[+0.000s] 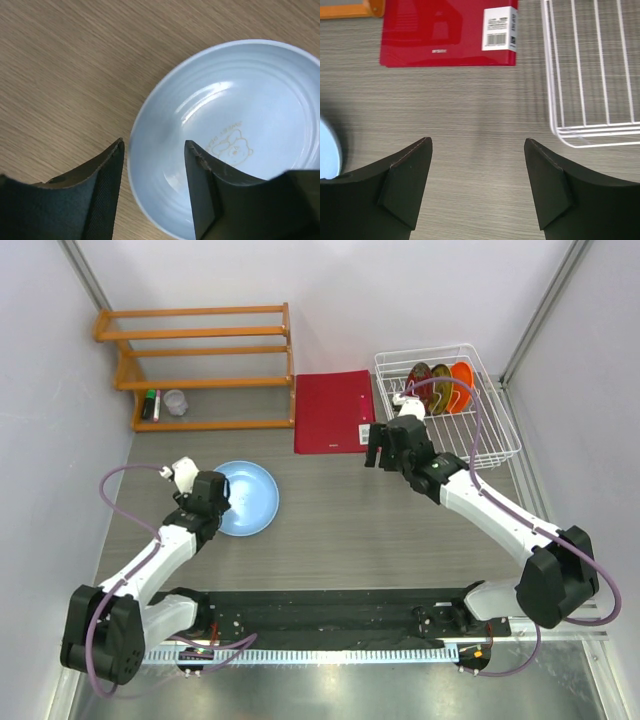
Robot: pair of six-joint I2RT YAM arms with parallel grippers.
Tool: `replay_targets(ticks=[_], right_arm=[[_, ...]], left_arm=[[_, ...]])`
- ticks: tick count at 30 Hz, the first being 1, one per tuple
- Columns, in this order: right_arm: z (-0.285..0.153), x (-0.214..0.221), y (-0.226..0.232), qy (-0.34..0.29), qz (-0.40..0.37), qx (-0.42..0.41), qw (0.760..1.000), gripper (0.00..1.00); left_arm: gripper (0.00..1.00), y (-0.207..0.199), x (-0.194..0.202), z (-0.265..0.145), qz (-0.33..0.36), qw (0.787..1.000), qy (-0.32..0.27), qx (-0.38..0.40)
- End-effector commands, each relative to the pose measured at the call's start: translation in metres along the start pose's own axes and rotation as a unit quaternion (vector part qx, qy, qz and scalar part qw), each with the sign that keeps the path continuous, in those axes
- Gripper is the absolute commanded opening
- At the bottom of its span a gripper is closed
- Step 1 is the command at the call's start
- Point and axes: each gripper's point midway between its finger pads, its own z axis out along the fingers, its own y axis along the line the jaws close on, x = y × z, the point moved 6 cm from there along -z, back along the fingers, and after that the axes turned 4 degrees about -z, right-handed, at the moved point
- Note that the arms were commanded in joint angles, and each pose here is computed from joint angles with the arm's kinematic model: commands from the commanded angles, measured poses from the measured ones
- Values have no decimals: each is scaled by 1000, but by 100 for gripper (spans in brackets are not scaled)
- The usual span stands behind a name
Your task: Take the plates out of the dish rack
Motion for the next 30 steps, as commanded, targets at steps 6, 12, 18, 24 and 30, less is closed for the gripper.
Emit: replay_targets(ticks=[6, 12, 18, 24, 30], right_arm=[[1, -28, -31, -36, -1, 62, 997, 81], [3, -48, -56, -57, 18, 113, 992, 93], [13, -74, -68, -70, -4, 147, 987, 100], [36, -100, -90, -86, -9, 206, 975, 100], [77, -136, -112, -83, -57, 257, 961, 100]], left_arm=[[58, -5, -14, -4, -4, 1000, -14, -5], [78, -20, -28, -17, -4, 999, -13, 49], [89, -49, -47, -35, -6, 989, -7, 147], [99, -86, -58, -56, 6, 958, 3, 285], [99, -123, -63, -82, 29, 902, 40, 430]])
